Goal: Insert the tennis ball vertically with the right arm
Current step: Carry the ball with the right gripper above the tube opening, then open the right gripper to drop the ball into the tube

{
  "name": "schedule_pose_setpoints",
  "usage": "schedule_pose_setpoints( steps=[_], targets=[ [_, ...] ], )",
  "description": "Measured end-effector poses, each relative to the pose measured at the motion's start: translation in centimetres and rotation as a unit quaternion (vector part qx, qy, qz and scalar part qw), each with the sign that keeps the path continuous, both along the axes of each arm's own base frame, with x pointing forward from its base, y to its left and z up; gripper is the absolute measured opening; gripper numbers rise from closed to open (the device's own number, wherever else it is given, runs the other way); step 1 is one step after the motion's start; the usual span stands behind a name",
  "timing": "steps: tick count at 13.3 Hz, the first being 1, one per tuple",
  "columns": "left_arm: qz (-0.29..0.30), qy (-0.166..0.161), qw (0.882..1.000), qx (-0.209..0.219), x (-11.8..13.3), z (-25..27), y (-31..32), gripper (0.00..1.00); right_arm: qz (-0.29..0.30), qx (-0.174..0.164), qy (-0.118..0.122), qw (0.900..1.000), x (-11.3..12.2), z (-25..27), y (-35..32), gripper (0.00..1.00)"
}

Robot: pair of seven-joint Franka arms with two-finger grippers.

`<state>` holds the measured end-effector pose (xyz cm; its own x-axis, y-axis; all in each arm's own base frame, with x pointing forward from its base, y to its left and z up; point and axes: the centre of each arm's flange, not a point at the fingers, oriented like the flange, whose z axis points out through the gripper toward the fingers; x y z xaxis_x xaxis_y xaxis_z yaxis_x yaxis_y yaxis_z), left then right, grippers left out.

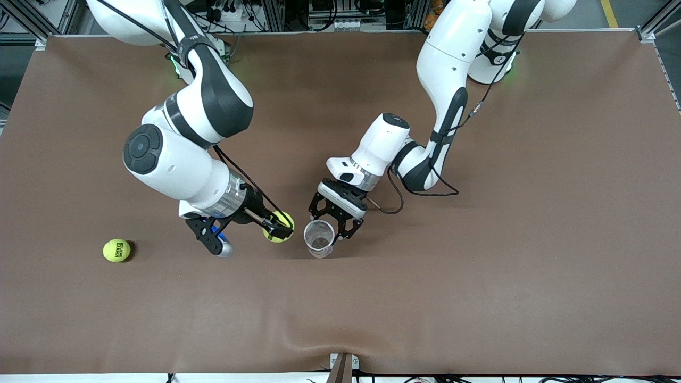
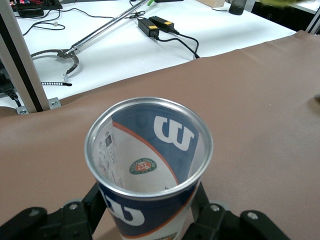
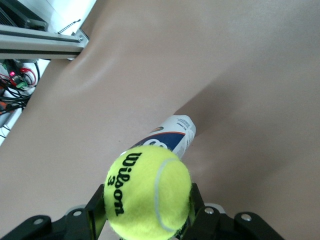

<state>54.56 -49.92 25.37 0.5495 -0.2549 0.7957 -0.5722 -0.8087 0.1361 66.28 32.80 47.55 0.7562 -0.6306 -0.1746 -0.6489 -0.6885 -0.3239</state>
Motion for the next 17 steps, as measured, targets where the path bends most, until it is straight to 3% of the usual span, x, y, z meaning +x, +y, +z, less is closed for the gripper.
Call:
schedule_pose_setpoints(
  steps=[7,10,13,17],
  targets=[
    [-0.001,-0.004,1.000,-0.002,0.3,-0.1,-0.3,0.72,-0.058,0.030,-0.019,0.998,-1.0,-0.8,5.3,0.67],
    [-0.001,-0.004,1.000,-0.002,0.3,-0.1,-0.4,0.72,-0.058,0.021,-0.011,0.998,-0.7,-3.4,5.9,0.67],
    [-0.001,-0.005,1.000,-0.002,0.3,-0.1,-0.4,0.72,-0.051,-0.004,-0.022,0.998,-0.4,-4.1,5.5,0.67],
    [-0.001,-0.005,1.000,-0.002,0.3,-0.1,-0.4,0.72,-0.046,-0.010,-0.025,0.999,-0.5,-5.3,6.2,0.67]
  ],
)
